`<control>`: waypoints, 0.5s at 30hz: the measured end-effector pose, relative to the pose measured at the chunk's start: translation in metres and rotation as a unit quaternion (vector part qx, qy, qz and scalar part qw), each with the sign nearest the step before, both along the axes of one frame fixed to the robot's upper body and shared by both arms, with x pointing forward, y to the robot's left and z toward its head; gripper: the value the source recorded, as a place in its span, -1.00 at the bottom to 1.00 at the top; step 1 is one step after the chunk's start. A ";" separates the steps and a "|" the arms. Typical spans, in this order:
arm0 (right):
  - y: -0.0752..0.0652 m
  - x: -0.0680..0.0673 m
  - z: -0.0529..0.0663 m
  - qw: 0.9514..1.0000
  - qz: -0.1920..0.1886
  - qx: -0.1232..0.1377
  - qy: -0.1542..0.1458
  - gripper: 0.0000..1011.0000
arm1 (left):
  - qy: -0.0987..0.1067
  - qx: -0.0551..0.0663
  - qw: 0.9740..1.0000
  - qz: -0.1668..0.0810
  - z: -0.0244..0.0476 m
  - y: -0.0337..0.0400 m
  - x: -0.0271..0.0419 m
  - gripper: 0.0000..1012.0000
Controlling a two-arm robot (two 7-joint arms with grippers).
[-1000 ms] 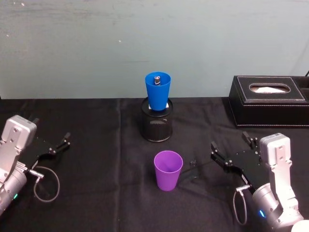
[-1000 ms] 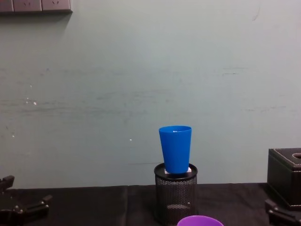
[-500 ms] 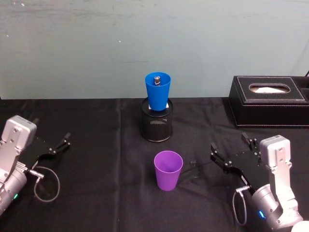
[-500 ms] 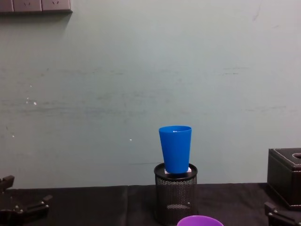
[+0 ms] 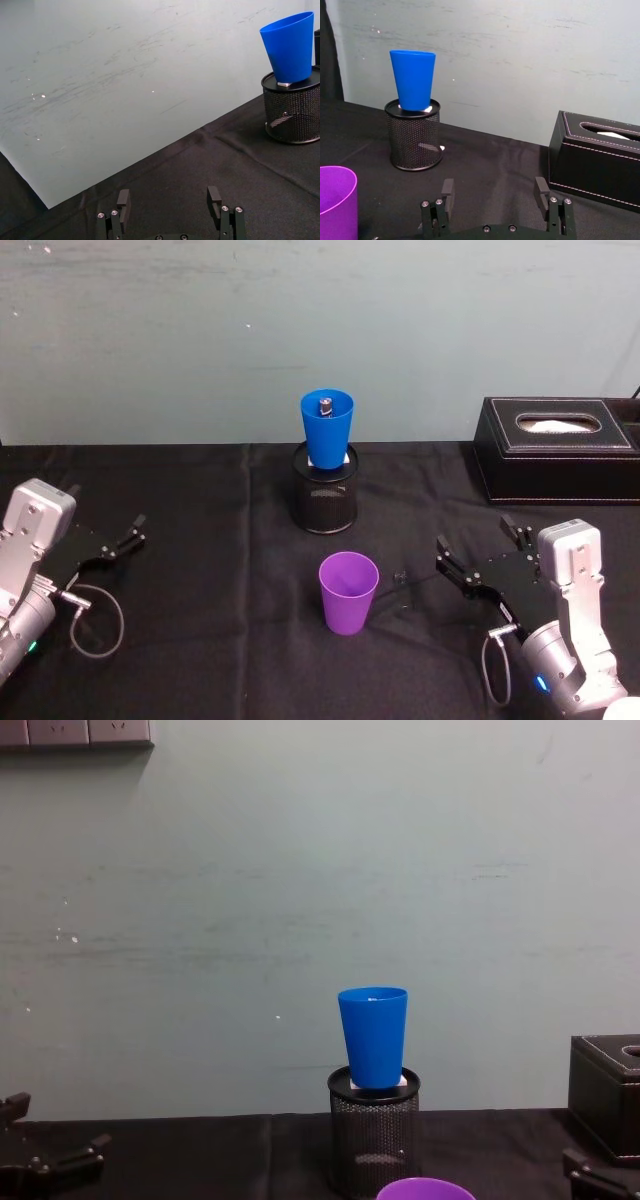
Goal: Pick up one cup with a gripper and tap it against the other cup.
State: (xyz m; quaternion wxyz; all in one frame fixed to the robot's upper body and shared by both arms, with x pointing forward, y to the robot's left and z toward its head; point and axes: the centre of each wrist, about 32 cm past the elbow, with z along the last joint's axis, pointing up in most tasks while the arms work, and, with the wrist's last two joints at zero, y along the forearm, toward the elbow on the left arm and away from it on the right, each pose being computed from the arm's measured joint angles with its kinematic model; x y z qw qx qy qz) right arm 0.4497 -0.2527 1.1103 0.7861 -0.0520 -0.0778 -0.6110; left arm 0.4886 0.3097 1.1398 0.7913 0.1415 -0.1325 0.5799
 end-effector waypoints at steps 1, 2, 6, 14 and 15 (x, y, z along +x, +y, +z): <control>0.000 0.000 0.000 1.000 0.000 0.000 0.000 0.98 | 0.000 0.000 1.000 0.000 0.0000 0.0000 0.0000 0.98; 0.000 0.000 0.000 1.000 0.000 0.000 0.000 0.98 | 0.000 0.000 1.000 0.000 0.0000 0.0000 0.0000 0.98; 0.000 0.000 0.000 1.000 0.000 0.000 0.000 0.98 | 0.000 0.000 1.000 0.000 0.0000 0.0000 0.0000 0.98; 0.000 0.000 0.000 1.000 0.000 0.000 0.000 0.98 | 0.000 0.000 1.000 0.000 0.0000 0.0000 0.0000 0.98; 0.000 0.000 0.000 1.000 -0.001 0.000 0.000 0.98 | 0.000 0.000 1.000 0.000 0.0000 0.0000 0.0000 0.98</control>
